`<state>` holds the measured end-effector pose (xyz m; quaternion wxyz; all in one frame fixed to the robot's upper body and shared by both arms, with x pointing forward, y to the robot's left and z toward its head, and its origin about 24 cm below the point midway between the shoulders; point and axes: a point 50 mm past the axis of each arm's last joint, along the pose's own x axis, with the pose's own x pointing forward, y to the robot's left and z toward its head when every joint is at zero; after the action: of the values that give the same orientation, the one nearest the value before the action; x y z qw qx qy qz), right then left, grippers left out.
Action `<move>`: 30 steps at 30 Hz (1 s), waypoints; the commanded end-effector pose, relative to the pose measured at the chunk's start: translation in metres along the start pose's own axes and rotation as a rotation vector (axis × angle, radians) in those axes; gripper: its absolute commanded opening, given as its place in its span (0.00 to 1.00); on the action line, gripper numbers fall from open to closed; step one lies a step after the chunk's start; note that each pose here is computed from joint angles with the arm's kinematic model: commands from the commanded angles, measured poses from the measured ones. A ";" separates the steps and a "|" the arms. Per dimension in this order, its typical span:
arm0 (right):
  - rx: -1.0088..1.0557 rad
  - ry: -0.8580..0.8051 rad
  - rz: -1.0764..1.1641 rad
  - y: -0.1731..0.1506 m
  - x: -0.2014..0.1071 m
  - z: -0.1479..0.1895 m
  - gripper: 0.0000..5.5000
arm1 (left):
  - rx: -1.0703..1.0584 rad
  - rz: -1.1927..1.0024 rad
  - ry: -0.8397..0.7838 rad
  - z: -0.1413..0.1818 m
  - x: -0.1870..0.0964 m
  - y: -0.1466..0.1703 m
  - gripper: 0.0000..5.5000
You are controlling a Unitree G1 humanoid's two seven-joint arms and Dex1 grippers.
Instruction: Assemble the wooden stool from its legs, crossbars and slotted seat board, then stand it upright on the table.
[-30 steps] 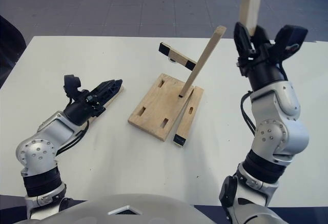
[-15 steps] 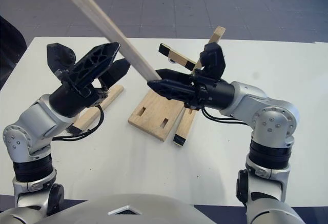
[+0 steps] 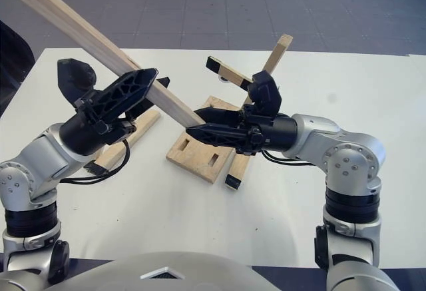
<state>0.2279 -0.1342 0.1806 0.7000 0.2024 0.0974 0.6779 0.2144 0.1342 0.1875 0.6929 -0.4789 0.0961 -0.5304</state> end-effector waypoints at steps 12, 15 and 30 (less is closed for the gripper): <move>-0.042 0.014 -0.031 -0.001 0.003 0.000 0.39 | 0.045 0.105 0.002 0.000 -0.003 0.019 0.40; -0.033 0.031 -0.056 -0.004 0.002 -0.003 0.39 | 0.021 0.069 -0.018 0.002 -0.002 0.016 0.40; -0.161 0.414 -0.459 -0.051 -0.044 -0.043 0.59 | 0.324 0.499 -0.228 0.063 -0.061 0.044 0.39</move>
<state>0.2525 -0.1773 0.1212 0.8164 0.0308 0.2216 0.5324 0.2527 0.2114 0.1660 0.8458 -0.4187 0.0527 -0.3262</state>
